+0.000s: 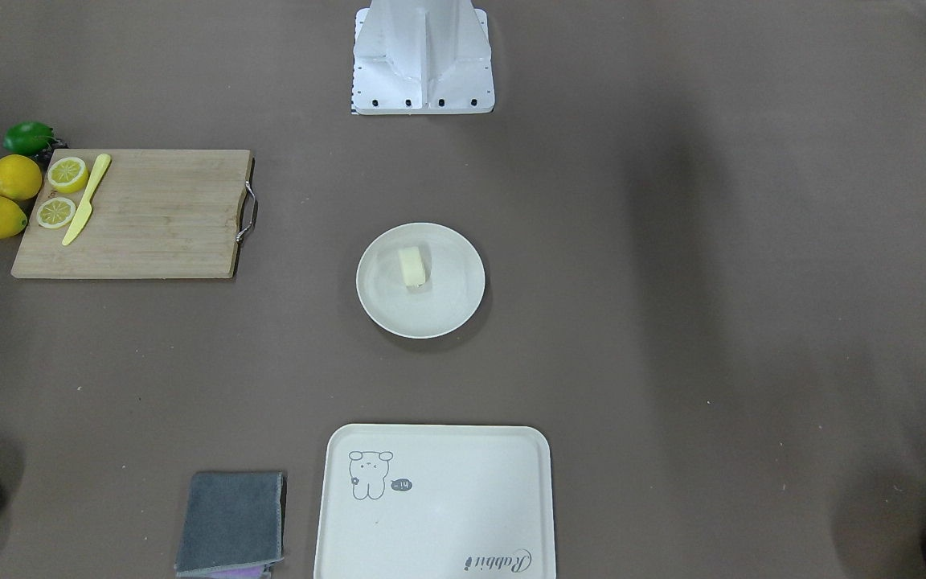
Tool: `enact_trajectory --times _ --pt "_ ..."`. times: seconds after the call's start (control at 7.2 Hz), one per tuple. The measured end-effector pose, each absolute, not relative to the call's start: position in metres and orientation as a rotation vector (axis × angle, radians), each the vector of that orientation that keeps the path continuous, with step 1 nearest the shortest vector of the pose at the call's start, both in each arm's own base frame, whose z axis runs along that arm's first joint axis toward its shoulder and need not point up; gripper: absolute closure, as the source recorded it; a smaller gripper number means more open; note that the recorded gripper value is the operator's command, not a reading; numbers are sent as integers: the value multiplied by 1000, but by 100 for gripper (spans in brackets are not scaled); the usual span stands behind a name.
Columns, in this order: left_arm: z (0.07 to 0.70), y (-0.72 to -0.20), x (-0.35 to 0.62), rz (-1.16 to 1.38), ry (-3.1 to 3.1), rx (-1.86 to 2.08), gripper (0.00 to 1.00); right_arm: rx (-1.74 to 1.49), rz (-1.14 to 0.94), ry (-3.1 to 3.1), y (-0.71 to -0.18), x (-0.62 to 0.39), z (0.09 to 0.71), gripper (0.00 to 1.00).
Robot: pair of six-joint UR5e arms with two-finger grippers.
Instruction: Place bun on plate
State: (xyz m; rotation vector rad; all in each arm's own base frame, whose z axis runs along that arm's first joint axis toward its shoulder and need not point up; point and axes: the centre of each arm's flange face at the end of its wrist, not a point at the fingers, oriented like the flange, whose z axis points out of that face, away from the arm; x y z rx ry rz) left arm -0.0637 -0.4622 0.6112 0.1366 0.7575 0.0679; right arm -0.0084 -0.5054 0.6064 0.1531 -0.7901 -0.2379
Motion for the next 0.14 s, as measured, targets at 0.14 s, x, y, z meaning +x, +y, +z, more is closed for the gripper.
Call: enact_trajectory --times 0.14 --pt "610 -463 -63 71 753 139 2 154 -238 -789 -503 -6 608 0"
